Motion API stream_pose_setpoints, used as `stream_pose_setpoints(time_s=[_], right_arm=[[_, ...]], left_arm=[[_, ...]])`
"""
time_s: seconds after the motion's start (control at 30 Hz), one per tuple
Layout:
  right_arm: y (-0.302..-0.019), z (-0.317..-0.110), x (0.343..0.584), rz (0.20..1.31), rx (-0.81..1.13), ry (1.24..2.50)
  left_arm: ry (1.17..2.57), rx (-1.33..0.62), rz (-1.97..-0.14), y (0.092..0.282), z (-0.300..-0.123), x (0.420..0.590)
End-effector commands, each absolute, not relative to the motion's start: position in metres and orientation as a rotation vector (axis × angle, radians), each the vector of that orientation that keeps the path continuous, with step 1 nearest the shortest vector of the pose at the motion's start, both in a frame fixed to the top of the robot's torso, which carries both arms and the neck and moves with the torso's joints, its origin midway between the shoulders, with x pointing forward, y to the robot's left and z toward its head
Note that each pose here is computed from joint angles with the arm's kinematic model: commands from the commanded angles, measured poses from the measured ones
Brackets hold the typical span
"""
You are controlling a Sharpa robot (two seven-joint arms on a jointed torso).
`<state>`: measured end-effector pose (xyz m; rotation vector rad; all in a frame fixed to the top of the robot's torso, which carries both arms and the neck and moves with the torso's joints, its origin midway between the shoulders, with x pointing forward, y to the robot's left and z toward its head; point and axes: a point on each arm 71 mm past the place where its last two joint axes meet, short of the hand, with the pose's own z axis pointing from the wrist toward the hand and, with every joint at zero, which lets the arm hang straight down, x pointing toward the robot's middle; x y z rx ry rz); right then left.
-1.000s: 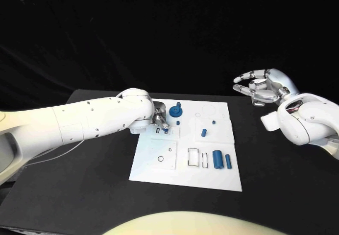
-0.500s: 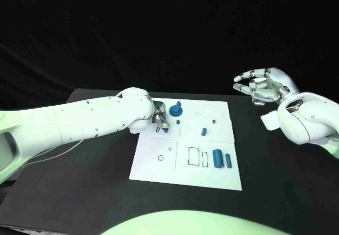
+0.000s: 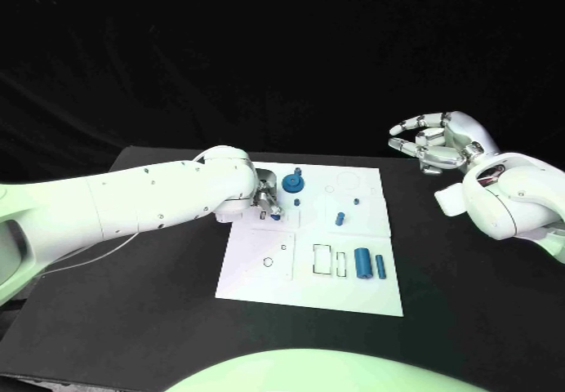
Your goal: Assemble the parts on the task board
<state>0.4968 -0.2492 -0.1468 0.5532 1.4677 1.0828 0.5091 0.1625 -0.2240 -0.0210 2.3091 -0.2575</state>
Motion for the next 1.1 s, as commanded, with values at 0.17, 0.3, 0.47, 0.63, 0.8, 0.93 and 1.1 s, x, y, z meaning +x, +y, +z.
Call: stream_pose_setpoints(time_s=[0.17, 0.3, 0.47, 0.63, 0.8, 0.93, 1.1], right_arm=[[-0.2477, -0.1465, 0.4965, 1.091, 0.536, 1.466], [-0.2477, -0.1465, 0.4965, 1.091, 0.535, 1.465], [-0.2473, -0.1465, 0.4966, 1.092, 0.535, 1.465], [-0.2475, -0.1465, 0.4967, 1.091, 0.535, 1.465], [-0.2476, -0.1465, 0.4967, 1.091, 0.535, 1.466], [-0.2476, -0.1466, 0.4967, 1.091, 0.535, 1.465], [-0.2475, -0.1465, 0.4967, 1.092, 0.535, 1.465]], left_arm=[[2.33, 0.002, -0.24, 0.1621, -0.226, 0.5073], [2.334, 0.003, -0.24, 0.1622, -0.2262, 0.5071], [2.338, -0.001, -0.235, 0.1631, -0.2267, 0.508], [2.345, -0.007, -0.228, 0.1644, -0.2275, 0.5092], [2.355, -0.008, -0.222, 0.1648, -0.2283, 0.5098], [2.361, -0.008, -0.221, 0.1648, -0.2287, 0.5101], [2.364, -0.011, -0.219, 0.1649, -0.229, 0.5105]])
